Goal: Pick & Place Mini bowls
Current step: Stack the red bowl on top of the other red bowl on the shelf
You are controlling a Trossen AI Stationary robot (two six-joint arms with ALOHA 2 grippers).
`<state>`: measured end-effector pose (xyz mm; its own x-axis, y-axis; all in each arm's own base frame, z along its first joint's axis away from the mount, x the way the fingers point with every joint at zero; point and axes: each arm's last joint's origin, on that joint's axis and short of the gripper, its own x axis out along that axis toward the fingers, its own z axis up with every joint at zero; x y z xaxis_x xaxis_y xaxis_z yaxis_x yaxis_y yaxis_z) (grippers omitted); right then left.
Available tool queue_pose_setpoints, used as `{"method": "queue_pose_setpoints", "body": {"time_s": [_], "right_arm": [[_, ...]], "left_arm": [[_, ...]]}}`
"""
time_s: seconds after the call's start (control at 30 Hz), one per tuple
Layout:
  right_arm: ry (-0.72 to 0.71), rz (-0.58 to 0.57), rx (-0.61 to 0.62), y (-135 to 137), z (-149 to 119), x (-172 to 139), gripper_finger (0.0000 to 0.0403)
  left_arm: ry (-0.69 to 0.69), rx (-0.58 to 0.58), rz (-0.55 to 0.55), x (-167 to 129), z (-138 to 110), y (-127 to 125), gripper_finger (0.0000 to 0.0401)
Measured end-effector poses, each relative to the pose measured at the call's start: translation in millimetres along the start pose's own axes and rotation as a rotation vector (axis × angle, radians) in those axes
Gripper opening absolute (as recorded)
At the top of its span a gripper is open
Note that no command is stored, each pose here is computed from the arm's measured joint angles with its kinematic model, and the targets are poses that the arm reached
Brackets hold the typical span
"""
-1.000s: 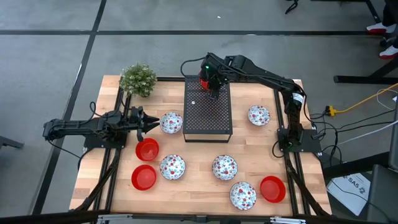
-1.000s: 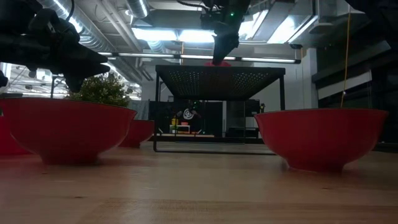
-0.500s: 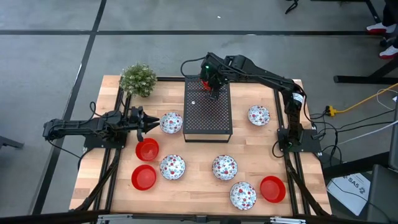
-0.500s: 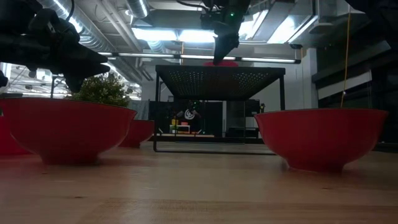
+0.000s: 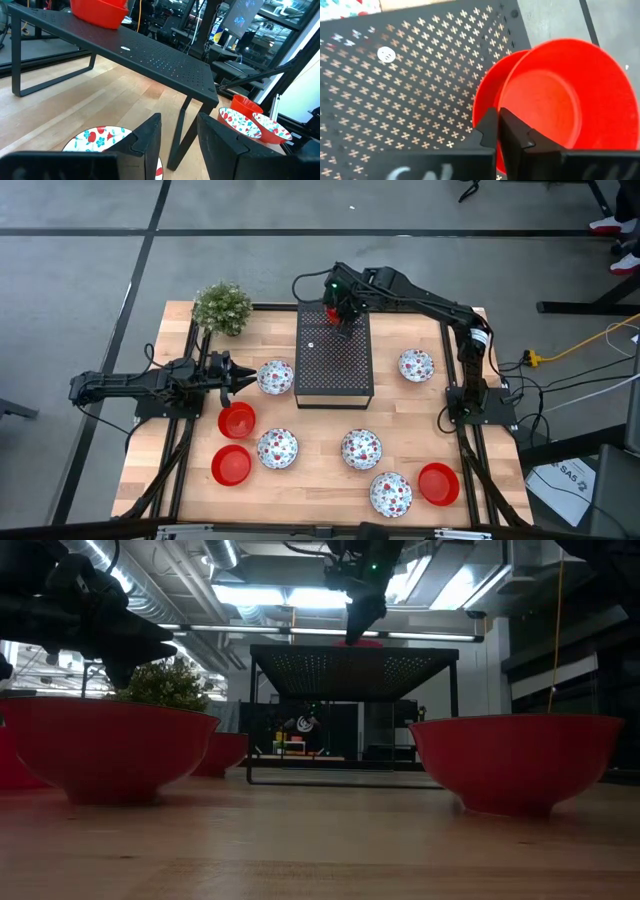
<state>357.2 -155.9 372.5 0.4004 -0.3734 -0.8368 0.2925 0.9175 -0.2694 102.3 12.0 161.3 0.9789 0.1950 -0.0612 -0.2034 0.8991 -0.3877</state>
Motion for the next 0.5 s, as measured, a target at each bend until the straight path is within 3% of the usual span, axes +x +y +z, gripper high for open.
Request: {"method": "queue_pose_setpoints", "body": {"time_s": [0.27,0.5], "right_arm": [[0.052,0.006,0.005,-0.3,-7.3,13.5,0.0023],[0.042,0.014,0.029,0.0,-6.5,13.6,0.0011]], "left_arm": [[0.0,0.0,0.0,0.0,0.1,0.0,0.0122],[0.0,0.0,0.0,0.0,0.1,0.0,0.0122]]}}
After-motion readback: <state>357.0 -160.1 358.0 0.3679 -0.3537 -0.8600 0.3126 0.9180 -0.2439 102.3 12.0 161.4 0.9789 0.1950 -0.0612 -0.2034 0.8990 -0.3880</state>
